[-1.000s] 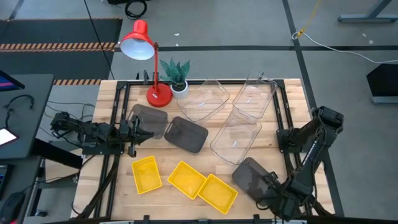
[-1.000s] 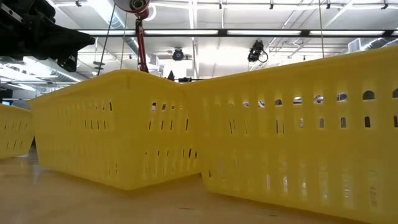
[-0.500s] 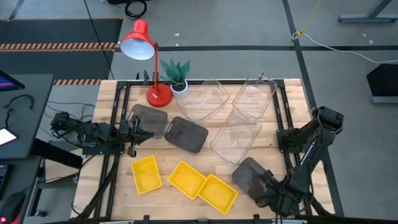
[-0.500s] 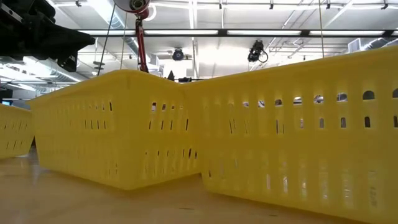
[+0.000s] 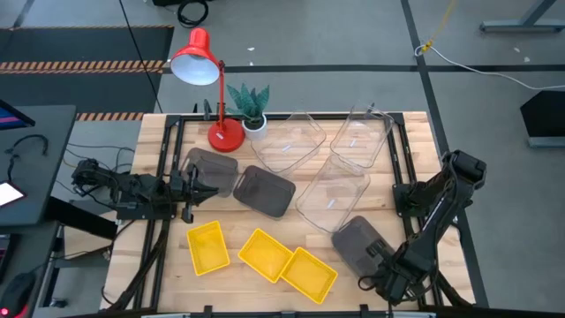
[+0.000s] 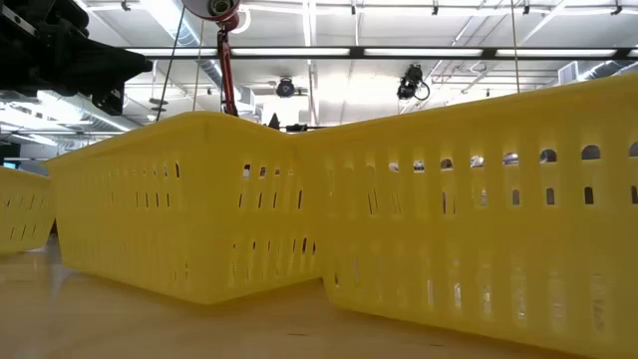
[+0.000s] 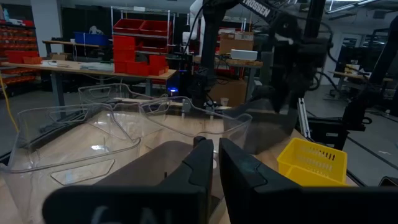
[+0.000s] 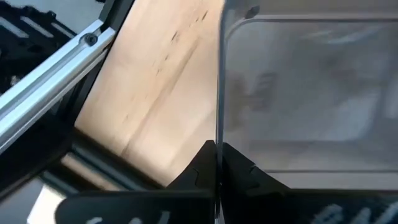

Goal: Stack baskets by color
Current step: Stack the bottom black bin on the middle black bin

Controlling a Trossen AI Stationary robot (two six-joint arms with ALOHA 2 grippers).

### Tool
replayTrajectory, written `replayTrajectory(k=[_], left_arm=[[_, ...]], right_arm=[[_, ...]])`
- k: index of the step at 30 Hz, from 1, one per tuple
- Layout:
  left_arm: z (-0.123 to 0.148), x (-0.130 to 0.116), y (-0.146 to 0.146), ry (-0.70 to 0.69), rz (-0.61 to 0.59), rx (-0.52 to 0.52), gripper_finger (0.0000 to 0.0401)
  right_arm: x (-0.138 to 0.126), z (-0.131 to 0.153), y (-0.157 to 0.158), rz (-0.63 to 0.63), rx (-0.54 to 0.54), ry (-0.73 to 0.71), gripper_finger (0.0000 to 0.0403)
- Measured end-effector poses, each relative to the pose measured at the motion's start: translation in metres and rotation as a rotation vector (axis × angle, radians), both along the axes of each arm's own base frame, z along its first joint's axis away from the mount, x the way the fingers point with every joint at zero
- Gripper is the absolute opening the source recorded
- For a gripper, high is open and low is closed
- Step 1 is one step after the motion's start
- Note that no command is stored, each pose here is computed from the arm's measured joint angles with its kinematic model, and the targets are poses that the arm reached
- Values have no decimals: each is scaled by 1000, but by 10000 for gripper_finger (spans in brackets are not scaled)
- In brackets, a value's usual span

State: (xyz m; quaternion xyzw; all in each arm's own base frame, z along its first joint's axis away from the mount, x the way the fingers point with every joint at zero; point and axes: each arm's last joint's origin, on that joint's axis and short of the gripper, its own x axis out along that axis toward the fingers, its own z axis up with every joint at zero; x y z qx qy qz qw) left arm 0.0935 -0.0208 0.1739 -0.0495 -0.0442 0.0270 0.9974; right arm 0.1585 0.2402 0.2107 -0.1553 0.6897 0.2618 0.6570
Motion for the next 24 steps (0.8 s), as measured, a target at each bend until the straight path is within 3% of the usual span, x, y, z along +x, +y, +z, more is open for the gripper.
replayTrajectory(k=[4, 9, 15, 19, 24], left_arm=[[0, 0, 0, 0, 0, 0, 28], [0, 0, 0, 0, 0, 0, 34], [0, 0, 0, 0, 0, 0, 33], [0, 0, 0, -1, 0, 0, 27], [0, 0, 0, 0, 0, 0, 26]], right_arm=[[5, 31, 1, 22, -41, -28, 4], [10, 74, 7, 60, -17, -123, 3], [20, 120, 5, 187, -74, -379, 2], [34, 128, -5, 316, -186, -495, 2], [63, 126, -29, 414, -268, -521, 1]])
